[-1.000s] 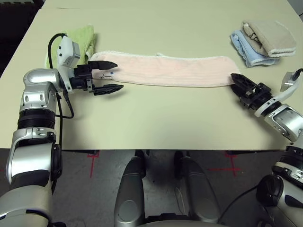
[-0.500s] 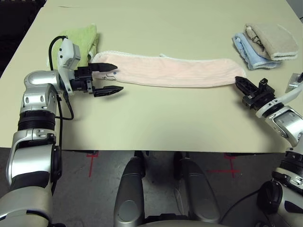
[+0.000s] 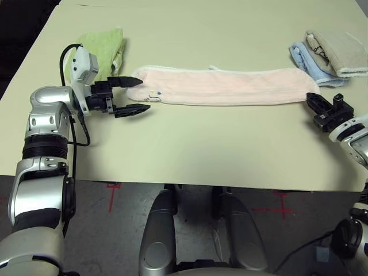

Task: Fold the towel and set it aside.

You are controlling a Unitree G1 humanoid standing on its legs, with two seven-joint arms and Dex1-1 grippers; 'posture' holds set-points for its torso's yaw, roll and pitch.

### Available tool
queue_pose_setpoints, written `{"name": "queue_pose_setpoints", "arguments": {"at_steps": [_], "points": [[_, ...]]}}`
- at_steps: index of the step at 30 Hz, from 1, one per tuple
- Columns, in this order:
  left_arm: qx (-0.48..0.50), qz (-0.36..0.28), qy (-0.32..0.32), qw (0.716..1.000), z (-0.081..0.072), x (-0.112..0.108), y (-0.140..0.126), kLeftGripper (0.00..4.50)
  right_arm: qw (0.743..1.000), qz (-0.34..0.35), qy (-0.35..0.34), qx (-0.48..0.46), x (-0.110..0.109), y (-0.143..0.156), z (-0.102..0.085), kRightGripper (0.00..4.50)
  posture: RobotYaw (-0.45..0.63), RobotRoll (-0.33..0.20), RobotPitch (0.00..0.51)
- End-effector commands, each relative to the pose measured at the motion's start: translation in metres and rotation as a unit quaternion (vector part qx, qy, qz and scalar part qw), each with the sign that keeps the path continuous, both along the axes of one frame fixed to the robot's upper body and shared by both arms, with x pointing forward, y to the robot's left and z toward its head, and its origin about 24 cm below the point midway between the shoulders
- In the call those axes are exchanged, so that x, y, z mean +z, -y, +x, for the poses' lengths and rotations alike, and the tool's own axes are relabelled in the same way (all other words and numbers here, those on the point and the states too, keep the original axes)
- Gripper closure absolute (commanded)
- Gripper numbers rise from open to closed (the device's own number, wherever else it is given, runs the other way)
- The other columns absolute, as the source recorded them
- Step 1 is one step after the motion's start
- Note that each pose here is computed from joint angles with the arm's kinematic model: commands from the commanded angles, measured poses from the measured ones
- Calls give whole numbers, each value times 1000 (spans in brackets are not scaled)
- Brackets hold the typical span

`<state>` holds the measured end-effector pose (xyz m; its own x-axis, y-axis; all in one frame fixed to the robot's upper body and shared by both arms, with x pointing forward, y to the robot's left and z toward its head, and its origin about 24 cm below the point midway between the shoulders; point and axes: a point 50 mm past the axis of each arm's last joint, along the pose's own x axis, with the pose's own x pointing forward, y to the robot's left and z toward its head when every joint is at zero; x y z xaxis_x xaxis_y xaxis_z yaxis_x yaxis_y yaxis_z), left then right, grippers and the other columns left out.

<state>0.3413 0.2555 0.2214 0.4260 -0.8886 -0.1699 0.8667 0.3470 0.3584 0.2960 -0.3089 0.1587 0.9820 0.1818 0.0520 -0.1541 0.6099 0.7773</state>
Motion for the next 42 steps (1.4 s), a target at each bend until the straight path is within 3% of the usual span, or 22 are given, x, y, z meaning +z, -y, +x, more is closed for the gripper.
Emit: {"name": "queue_pose_setpoints", "arguments": {"at_steps": [1,10,16,21,28,33,42], "points": [[-7,2,1,1000,-1,-3,2,0,1000,-9,-11,-3,-4,6,-3,4463,-30,0,340],[-9,2,-2,1000,0,-4,4,0,996,-14,44,79,10,-20,2,4463,-26,0,337],[-10,1,-6,1000,1,-5,5,0,980,1,107,167,35,-35,-3,4463,-23,0,334],[-11,0,-9,1000,1,-7,5,0,962,-42,120,243,45,-53,-4,4463,-22,0,326],[-10,-2,-9,1000,2,-8,6,0,931,-105,104,334,41,-82,-5,4463,-8,0,318],[-11,-4,-6,1000,2,-7,8,0,939,-110,87,312,37,-90,6,4463,4,0,314],[-43,-4,-2,999,4,-2,17,0,929,-153,53,333,23,-104,5,4463,10,0,318]]}}
